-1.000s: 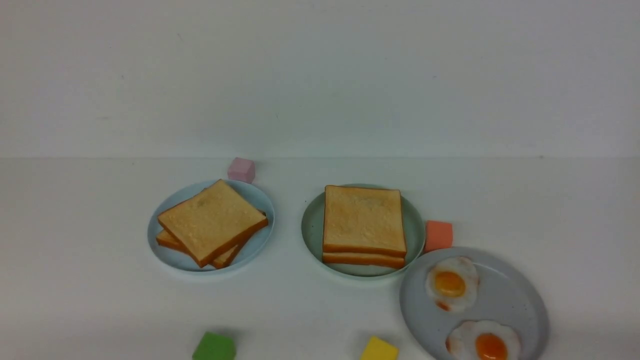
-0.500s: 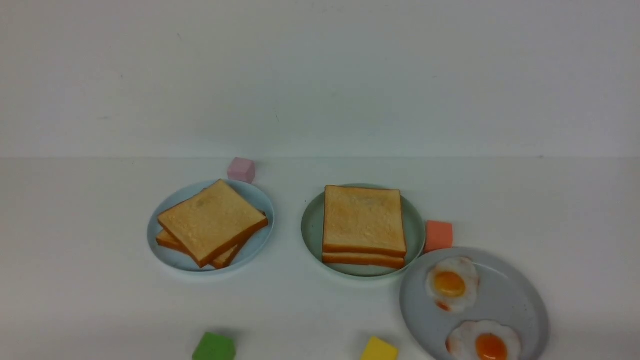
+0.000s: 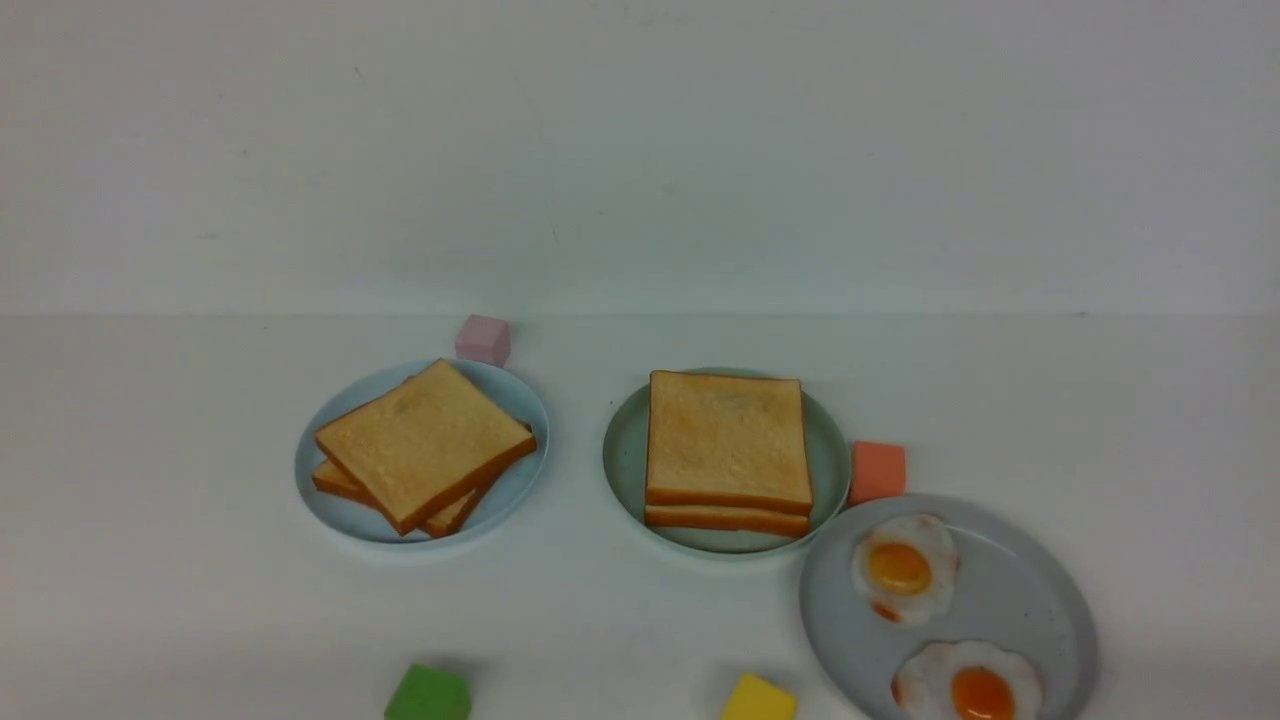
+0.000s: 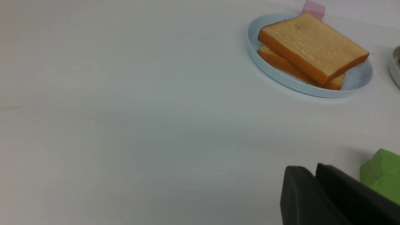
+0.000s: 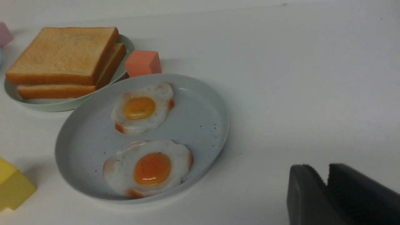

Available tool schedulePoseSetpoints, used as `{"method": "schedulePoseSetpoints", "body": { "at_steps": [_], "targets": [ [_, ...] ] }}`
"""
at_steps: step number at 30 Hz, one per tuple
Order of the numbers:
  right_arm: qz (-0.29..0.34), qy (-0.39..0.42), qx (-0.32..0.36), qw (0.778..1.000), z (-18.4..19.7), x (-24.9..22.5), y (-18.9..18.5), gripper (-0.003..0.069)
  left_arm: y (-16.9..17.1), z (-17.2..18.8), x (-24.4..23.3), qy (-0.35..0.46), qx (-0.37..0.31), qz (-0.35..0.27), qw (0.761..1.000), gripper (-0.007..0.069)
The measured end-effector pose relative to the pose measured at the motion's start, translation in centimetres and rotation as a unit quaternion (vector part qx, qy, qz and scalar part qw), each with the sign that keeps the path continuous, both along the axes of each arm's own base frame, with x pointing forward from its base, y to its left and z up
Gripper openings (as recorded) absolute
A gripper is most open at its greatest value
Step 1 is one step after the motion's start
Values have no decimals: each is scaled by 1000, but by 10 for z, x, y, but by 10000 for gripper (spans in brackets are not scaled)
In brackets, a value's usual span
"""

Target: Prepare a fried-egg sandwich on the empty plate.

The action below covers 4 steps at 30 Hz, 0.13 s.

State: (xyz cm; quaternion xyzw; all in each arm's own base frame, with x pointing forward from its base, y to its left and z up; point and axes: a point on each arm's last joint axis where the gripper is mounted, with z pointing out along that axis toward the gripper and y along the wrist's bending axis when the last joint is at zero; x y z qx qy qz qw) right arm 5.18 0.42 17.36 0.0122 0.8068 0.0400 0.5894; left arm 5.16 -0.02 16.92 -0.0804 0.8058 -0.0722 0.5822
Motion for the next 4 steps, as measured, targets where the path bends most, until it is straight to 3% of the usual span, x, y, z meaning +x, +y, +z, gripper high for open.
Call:
{"method": "schedulePoseSetpoints", "body": {
  "at_steps": [4],
  "targets": [
    [0, 0, 0, 1000, 0, 0, 0, 134, 0, 0, 0, 0, 0, 0, 1000, 80]
  ]
}}
